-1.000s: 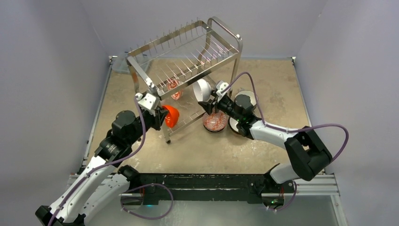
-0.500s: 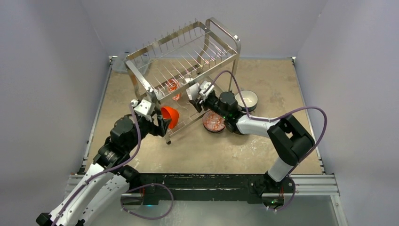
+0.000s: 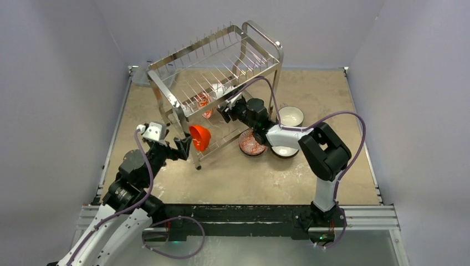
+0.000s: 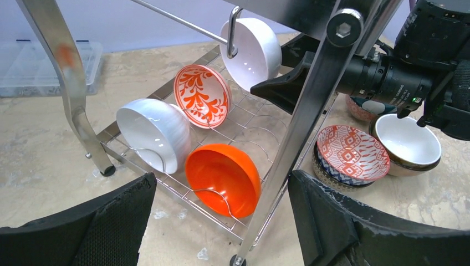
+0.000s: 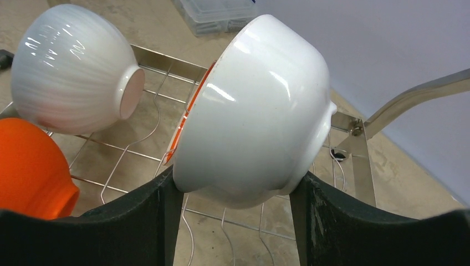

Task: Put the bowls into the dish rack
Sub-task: Place the bowl in the dish rack.

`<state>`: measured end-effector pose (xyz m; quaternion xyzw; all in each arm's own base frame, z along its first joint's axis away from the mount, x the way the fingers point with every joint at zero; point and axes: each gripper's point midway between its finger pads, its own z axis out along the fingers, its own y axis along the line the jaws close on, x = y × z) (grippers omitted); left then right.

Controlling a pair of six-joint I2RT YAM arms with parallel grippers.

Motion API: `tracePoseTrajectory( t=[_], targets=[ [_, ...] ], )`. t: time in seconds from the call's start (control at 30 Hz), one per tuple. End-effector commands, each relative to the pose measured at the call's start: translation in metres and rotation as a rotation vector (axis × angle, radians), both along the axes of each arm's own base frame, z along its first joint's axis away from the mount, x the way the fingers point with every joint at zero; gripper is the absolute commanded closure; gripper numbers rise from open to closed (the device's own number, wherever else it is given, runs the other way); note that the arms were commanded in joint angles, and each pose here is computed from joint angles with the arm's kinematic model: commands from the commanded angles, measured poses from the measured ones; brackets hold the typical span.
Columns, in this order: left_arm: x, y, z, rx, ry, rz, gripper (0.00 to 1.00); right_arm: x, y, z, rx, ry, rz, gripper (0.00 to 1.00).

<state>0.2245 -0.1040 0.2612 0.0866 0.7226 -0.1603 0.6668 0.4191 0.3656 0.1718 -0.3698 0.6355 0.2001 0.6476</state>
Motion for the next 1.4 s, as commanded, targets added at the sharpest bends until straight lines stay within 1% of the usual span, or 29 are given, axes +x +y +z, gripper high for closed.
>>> tracePoseTrajectory(
  t=[0.0,0.33,0.47,0.53,0.9,1.17,1.37],
  targets=[
    [0.006,0.007,-0.003,0.01,0.008,0.051,0.14,0.019,-0.003,0.018,-0.011,-0.04,-0.071,1.0],
    [0.008,0.003,-0.006,0.021,0.018,0.033,0.14,0.045,-0.002,-0.012,-0.091,0.047,-0.162,1.0],
    [0.007,0.003,-0.005,0.018,0.015,0.032,0.14,0.059,-0.01,-0.022,-0.115,0.054,-0.244,1.0],
    [0.007,0.003,-0.005,0.019,0.013,0.031,0.14,0.064,-0.009,-0.025,-0.129,0.063,-0.258,1.0],
    [0.007,-0.001,-0.007,0.022,0.019,0.01,0.14,0.069,0.008,-0.033,-0.138,0.038,-0.19,1.0],
    [0.007,-0.004,-0.009,0.025,0.025,-0.002,0.14,0.071,0.022,-0.043,-0.145,0.046,-0.13,1.0],
    [0.007,-0.004,-0.009,0.027,0.025,-0.006,0.14,0.076,0.026,-0.052,-0.156,0.067,-0.133,1.0]
  ],
)
